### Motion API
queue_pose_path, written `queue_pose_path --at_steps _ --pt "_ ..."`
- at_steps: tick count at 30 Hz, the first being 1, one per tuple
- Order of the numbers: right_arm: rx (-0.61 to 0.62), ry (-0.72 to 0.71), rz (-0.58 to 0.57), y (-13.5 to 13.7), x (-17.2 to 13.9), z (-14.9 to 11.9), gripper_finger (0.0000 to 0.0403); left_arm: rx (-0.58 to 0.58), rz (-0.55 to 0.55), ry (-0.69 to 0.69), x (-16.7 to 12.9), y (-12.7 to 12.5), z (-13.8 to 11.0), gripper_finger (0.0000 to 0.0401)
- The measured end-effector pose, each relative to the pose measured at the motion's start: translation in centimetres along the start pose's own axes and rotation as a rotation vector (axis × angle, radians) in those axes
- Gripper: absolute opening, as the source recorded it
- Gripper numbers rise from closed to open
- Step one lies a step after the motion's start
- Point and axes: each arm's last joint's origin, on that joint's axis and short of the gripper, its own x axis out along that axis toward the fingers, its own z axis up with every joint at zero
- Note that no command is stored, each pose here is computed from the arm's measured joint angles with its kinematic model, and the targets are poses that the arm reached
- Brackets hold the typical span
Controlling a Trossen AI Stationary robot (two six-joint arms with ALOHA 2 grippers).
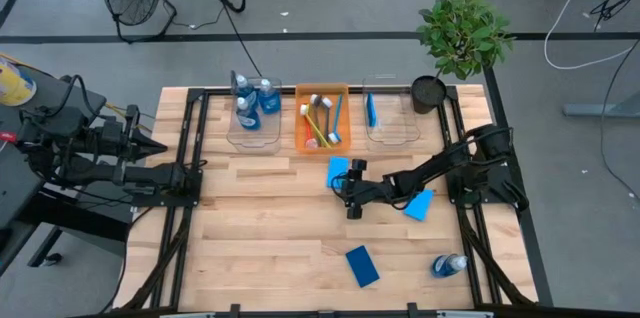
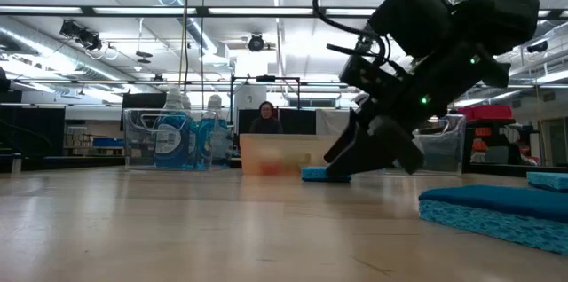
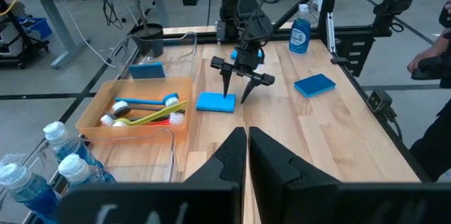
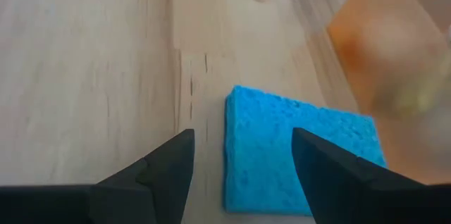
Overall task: Pick & Place Kitchen Sink Supplies
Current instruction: Put the blue sponge into the right transparent bin
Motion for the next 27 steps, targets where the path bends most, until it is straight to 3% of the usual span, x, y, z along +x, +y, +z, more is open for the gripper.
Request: queue_pose_path --at_steps 9,22,27 --pt "0.045 0.016 -0.028 -0.9 1.0 -0.5 0.0212 0.000 0.000 0.000 0.0 0.0 0.0 0.0023" --pt "0.058 0.020 0.030 -1.2 1.2 -0.6 0.0051 0.000 0.000 0.000 0.0 0.0 0.0 0.0023" --pt "0.058 0.020 0.035 -1.2 1.2 -0.6 0.0006 0.000 0.000 0.000 0.0 0.0 0.0 0.0023"
